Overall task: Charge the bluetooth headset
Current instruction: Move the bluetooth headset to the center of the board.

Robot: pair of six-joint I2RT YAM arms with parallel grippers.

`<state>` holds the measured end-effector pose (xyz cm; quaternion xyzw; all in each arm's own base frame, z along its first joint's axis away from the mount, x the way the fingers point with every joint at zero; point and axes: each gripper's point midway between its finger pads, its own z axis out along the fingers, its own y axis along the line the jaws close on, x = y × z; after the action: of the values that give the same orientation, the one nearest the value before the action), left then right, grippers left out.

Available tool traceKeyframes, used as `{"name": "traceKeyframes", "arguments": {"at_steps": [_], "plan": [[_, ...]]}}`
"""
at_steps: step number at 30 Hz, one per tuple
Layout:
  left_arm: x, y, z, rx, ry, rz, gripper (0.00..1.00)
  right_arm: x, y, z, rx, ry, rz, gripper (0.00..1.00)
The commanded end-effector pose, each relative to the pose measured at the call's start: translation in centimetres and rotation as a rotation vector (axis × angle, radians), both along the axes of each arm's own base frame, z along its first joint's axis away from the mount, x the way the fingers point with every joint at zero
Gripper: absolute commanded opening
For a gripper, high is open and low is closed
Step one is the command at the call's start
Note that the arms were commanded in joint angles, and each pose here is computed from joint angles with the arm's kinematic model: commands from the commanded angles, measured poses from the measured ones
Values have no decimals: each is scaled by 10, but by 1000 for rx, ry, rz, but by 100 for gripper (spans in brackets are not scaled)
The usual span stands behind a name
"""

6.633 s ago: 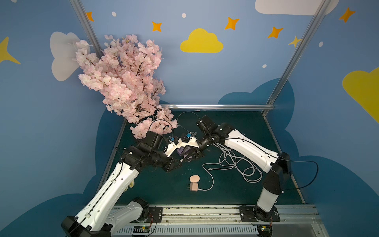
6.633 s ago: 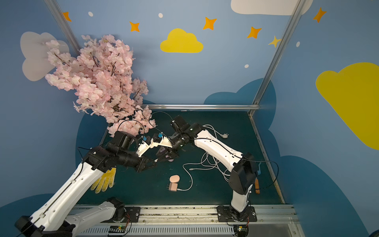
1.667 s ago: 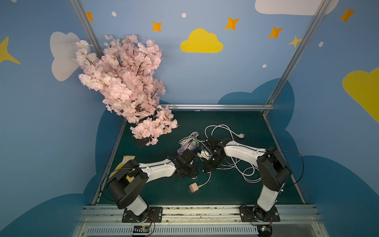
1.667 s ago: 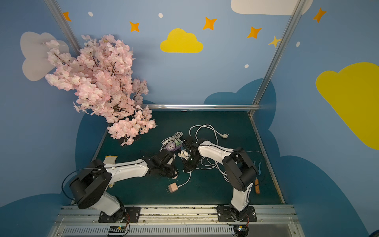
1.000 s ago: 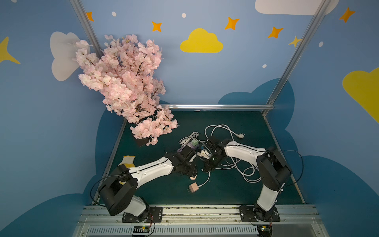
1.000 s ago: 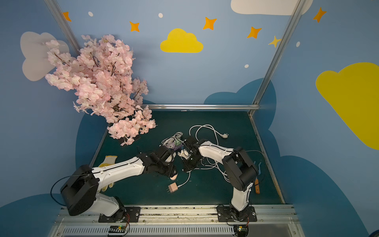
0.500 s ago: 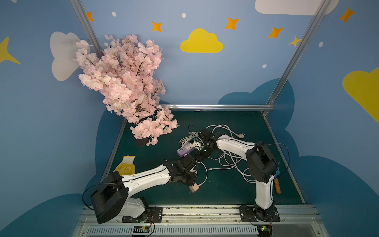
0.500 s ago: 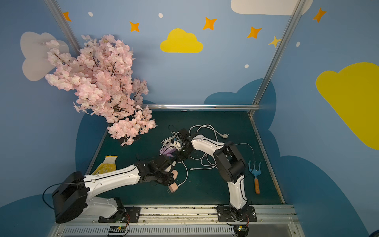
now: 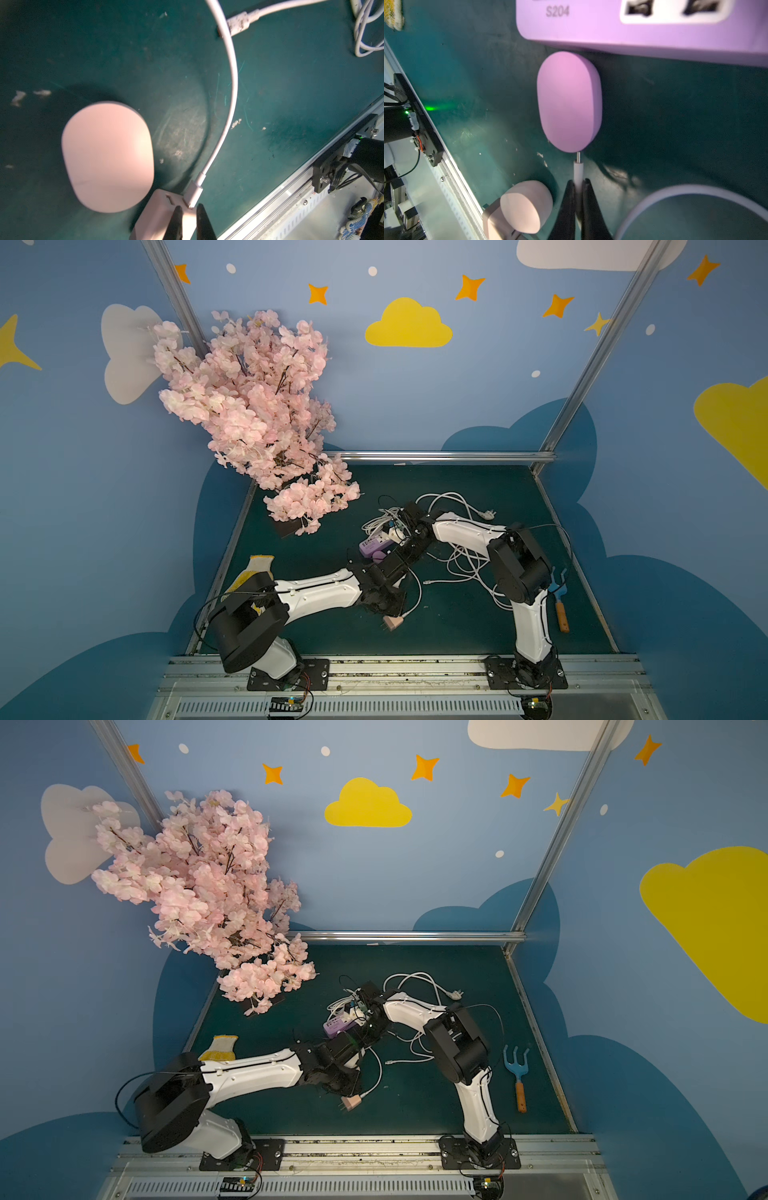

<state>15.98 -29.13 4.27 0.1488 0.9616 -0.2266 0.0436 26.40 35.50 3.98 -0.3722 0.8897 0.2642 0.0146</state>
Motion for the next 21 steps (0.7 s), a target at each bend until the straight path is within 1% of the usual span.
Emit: {"name": "traceKeyframes", "arguments": {"at_steps": [1,6,11,15,21], "plan": [[20,-16,-4,-16,-80,-20,15,-36,18,-1,38,88,69,0],[16,5,-16,69,-67,13,13,-41,16,-4,45,106,73,0],[19,28,-17,127,-79,61,12,-46,16,-2,57,119,71,0],[31,40,-12,124,-106,111,12,-56,10,-2,38,129,74,0],[49,43,-1,78,-140,148,12,-78,-22,-14,-58,151,51,0]]}}
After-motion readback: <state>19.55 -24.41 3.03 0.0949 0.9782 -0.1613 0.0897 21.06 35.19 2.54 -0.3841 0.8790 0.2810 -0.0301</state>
